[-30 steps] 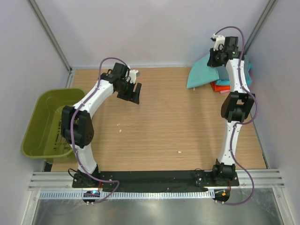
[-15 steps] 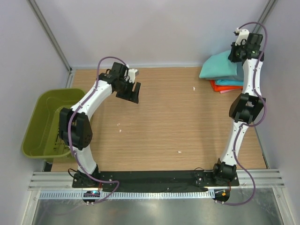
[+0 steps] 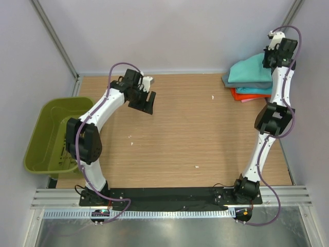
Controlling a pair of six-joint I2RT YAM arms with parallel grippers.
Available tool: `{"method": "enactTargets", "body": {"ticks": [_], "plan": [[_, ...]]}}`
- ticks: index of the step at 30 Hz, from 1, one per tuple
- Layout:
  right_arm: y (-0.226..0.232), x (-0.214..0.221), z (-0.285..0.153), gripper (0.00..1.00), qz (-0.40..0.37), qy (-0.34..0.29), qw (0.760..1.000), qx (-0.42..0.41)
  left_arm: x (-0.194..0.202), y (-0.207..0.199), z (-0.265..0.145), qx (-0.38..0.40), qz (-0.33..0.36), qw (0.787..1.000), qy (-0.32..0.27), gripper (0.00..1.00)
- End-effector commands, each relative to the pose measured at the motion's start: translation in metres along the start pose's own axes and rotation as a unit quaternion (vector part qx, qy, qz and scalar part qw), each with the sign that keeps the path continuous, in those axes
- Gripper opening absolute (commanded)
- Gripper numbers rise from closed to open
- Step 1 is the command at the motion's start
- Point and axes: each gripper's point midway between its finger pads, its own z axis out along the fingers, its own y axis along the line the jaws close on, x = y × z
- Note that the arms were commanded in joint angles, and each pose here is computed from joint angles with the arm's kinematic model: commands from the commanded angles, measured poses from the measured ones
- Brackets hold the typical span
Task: Fold and stack the t-shirts
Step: Neatly place the folded tshirt to the corner
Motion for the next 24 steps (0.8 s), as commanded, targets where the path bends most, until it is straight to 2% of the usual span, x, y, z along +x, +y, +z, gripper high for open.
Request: {"method": "enactTargets", "body": {"ticks": [1, 4, 5, 6, 8, 10, 12, 15, 19, 24], "plan": [[-0.026, -0.03, 0.008, 0.01, -0.017, -0.059, 0.996, 0.067, -0.007, -0.003, -0.003, -0.006, 0.018, 1.0, -0.006, 0.72], [-0.032, -0.039, 0.019, 0.04, -0.035, -0.078, 0.991, 0.107, -0.005, -0.007, -0.002, -0.007, 0.023, 1.0, -0.003, 0.72], [-0.031, -0.042, 0.02, 0.36, -0.043, -0.081, 0.989, 0.115, -0.005, -0.011, -0.001, -0.006, 0.027, 1.0, -0.002, 0.73], [-0.032, -0.045, 0.019, 0.54, -0.052, -0.083, 0.987, 0.127, -0.005, -0.011, 0.0, -0.007, 0.028, 1.0, -0.001, 0.72], [-0.031, -0.074, -0.002, 0.77, -0.063, -0.104, 0.98, 0.156, -0.007, -0.015, -0.002, -0.007, 0.033, 0.999, -0.003, 0.73], [-0.029, -0.103, -0.026, 0.79, -0.048, -0.137, 0.976, 0.164, -0.008, -0.015, -0.004, -0.01, 0.047, 0.999, -0.007, 0.73], [-0.02, -0.145, -0.072, 0.81, -0.026, -0.185, 0.97, 0.153, -0.009, -0.016, -0.005, -0.013, 0.049, 0.999, -0.011, 0.73], [0.009, -0.174, -0.113, 0.81, -0.03, -0.226, 0.968, 0.105, -0.011, -0.016, -0.007, -0.015, 0.049, 0.999, -0.017, 0.73], [0.052, -0.159, -0.113, 0.81, -0.036, -0.199, 0.978, 0.047, -0.012, -0.016, -0.012, -0.018, 0.05, 0.998, -0.02, 0.73], [0.104, -0.099, -0.069, 0.81, 0.03, -0.115, 0.992, -0.044, -0.011, -0.016, -0.019, -0.023, 0.052, 0.998, -0.028, 0.73]]}}
